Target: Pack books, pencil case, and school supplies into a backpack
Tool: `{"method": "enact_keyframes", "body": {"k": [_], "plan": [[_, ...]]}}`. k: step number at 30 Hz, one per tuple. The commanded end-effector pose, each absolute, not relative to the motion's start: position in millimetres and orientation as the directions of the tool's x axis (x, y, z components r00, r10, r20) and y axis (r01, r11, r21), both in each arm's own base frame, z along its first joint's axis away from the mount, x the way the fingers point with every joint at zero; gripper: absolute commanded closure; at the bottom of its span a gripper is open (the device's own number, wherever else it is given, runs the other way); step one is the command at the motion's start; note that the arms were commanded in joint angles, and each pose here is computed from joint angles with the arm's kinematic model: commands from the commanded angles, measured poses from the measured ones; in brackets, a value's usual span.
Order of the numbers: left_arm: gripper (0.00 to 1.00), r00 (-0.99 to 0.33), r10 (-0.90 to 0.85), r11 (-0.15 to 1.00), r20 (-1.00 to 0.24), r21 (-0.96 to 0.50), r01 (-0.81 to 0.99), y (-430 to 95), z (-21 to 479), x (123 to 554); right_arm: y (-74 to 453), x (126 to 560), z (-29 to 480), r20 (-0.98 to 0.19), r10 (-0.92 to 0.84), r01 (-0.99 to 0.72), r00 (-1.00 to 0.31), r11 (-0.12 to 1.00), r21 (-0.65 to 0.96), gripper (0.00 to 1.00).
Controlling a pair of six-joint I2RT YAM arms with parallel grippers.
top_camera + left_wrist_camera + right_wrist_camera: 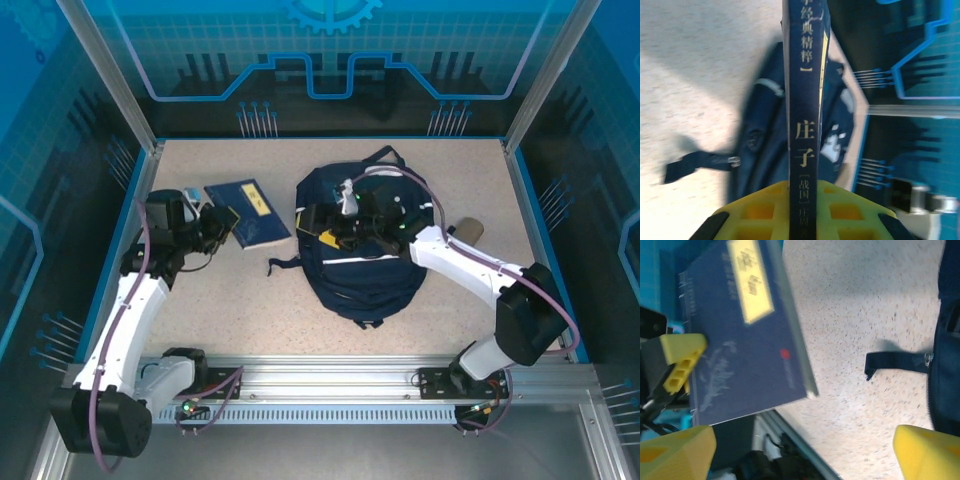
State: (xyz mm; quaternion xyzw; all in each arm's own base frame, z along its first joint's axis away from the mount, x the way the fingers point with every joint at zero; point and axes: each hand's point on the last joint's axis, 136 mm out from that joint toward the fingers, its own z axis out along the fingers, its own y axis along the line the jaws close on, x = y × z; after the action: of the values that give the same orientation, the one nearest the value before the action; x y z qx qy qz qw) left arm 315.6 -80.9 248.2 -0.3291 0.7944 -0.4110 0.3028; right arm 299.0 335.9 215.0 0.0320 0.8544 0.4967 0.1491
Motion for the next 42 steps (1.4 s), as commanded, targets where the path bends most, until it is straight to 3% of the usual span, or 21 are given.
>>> {"method": "enact_keyframes", "body": {"k": [1, 7, 13, 32, 39, 42], "plan": [[0.92, -0.556, -0.810, 0.282, -0.184, -0.955, -0.095, -103.2, 309.8, 340.2, 337.7, 302.7, 255.0, -0.143, 0.297, -0.052, -0.944, 0.293, 0.955, 0.00], [0.92, -0.549, -0.826, 0.168, -0.126, -0.985, -0.026, -131.0, 330.2, 360.4, 335.0, 315.3, 277.8, -0.070, 0.377, -0.029, -0.924, 0.113, 0.993, 0.00], [0.92, -0.553, -0.824, 0.159, -0.125, -0.987, -0.015, -144.1, 333.3, 367.2, 338.6, 328.2, 293.9, -0.016, 0.414, -0.027, -0.910, -0.022, 0.999, 0.00], [0.92, -0.536, -0.839, 0.188, -0.093, -0.974, -0.126, -141.5, 297.2, 367.1, 338.4, 336.3, 313.4, -0.054, 0.443, -0.131, -0.895, -0.145, 0.981, 0.00], [0.93, -0.566, -0.820, 0.176, -0.086, -0.979, -0.105, -149.7, 301.1, 367.4, 342.8, 336.8, 292.9, -0.036, 0.436, -0.066, -0.899, -0.055, 0.996, 0.02], [0.92, -0.586, -0.806, 0.168, -0.078, -0.981, -0.101, -155.6, 300.7, 365.9, 346.2, 341.3, 294.4, -0.036, 0.436, -0.064, -0.899, -0.049, 0.997, 0.10]]}}
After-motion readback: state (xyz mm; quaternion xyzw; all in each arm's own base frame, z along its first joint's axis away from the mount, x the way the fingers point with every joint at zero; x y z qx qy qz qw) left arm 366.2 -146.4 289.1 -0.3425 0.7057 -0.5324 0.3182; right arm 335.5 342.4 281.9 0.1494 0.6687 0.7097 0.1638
